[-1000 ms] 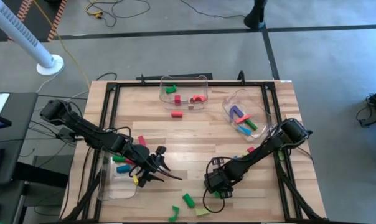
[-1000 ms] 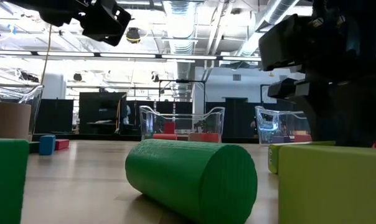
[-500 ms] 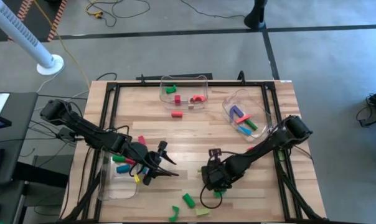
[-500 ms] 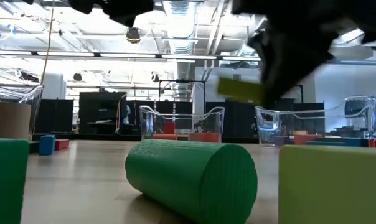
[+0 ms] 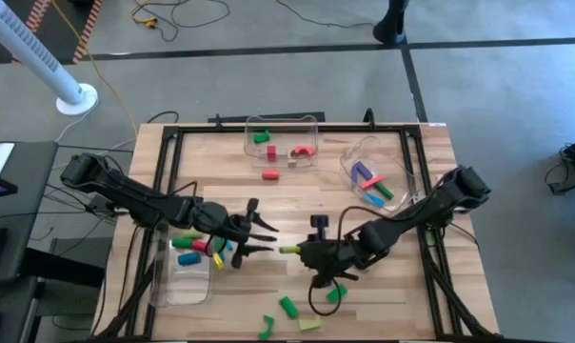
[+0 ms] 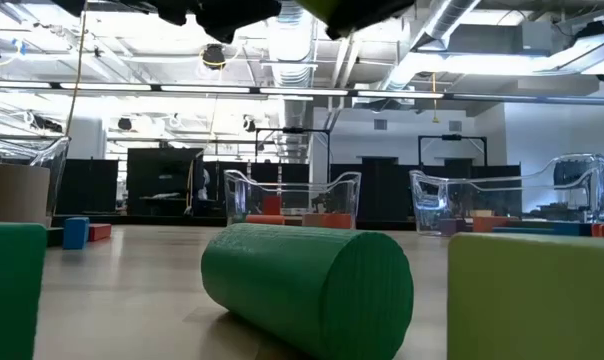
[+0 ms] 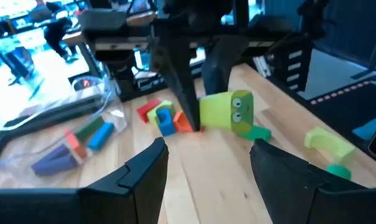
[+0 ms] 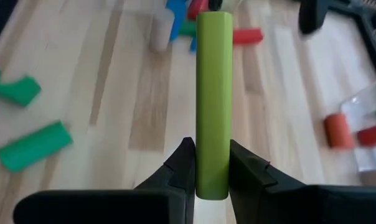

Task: Sort blocks by size
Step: Put the light green rectangular block into the right transparent bin

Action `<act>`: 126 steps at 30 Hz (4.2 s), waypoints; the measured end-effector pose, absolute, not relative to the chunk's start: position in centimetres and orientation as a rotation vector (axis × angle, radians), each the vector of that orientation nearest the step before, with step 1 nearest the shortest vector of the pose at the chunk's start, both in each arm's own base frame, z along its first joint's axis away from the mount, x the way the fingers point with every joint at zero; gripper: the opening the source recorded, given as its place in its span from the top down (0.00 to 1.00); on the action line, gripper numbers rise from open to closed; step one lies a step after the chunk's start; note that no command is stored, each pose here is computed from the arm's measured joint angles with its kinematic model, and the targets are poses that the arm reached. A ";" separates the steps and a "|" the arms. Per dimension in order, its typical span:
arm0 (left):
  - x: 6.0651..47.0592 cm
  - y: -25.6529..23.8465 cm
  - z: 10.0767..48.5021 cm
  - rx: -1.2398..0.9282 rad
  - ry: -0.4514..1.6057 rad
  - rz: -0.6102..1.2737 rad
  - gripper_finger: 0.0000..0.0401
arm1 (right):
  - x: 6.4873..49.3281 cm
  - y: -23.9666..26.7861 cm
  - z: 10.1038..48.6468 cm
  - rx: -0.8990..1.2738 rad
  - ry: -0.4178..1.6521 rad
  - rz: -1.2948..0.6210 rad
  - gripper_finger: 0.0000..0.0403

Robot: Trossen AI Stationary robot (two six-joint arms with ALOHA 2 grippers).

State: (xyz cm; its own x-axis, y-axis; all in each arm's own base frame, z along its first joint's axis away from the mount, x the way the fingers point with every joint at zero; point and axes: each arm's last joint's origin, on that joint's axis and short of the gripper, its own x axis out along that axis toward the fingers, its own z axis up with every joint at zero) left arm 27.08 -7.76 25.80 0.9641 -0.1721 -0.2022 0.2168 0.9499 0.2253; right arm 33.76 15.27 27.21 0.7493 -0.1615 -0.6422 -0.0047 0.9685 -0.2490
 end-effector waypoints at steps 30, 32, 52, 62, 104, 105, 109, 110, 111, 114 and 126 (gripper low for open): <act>27.2 -7.6 26.7 0.353 0.091 -0.142 0.67 | 35.6 12.8 28.1 -0.226 0.621 -0.145 0.77; 27.2 -7.6 26.7 0.358 0.091 -0.143 0.71 | 35.6 12.8 28.1 -0.226 0.621 -0.146 0.77; 27.3 -7.6 26.8 0.389 0.074 -0.136 0.85 | 35.4 12.7 28.0 -0.239 0.636 -0.163 0.77; 27.5 -6.7 27.3 0.416 0.023 -0.109 0.86 | 33.5 13.5 29.6 -0.301 0.623 -0.210 0.71; 27.7 -4.0 30.4 0.388 -0.317 -0.207 0.86 | 30.5 14.5 35.1 -0.440 0.379 -0.310 0.70; 27.7 -4.0 30.4 0.389 -0.317 -0.207 0.86 | 30.5 14.4 35.1 -0.439 0.380 -0.314 0.70; 27.7 -4.0 30.4 0.389 -0.316 -0.206 0.86 | 30.5 14.3 35.1 -0.443 0.384 -0.324 0.70; 27.7 -4.0 30.3 0.389 -0.315 -0.207 0.86 | 30.5 14.3 35.0 -0.446 0.388 -0.323 0.70; 27.7 -4.0 30.3 0.389 -0.315 -0.207 0.86 | 30.5 14.3 35.0 -0.448 0.391 -0.323 0.70; 27.7 -4.0 30.3 0.390 -0.315 -0.203 0.86 | 30.4 14.3 34.9 -0.454 0.397 -0.339 0.70; 27.8 -4.1 30.3 0.403 -0.315 -0.210 0.86 | 30.1 14.5 34.7 -0.446 0.404 -0.393 0.52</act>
State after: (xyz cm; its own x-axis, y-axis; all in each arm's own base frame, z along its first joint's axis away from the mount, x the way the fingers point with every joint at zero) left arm 27.76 -4.05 30.26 0.9301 -0.2612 0.2583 0.1373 0.8992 0.4154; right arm 30.08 14.53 34.71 0.8478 -0.4465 -0.2859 0.2739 0.8306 -0.4849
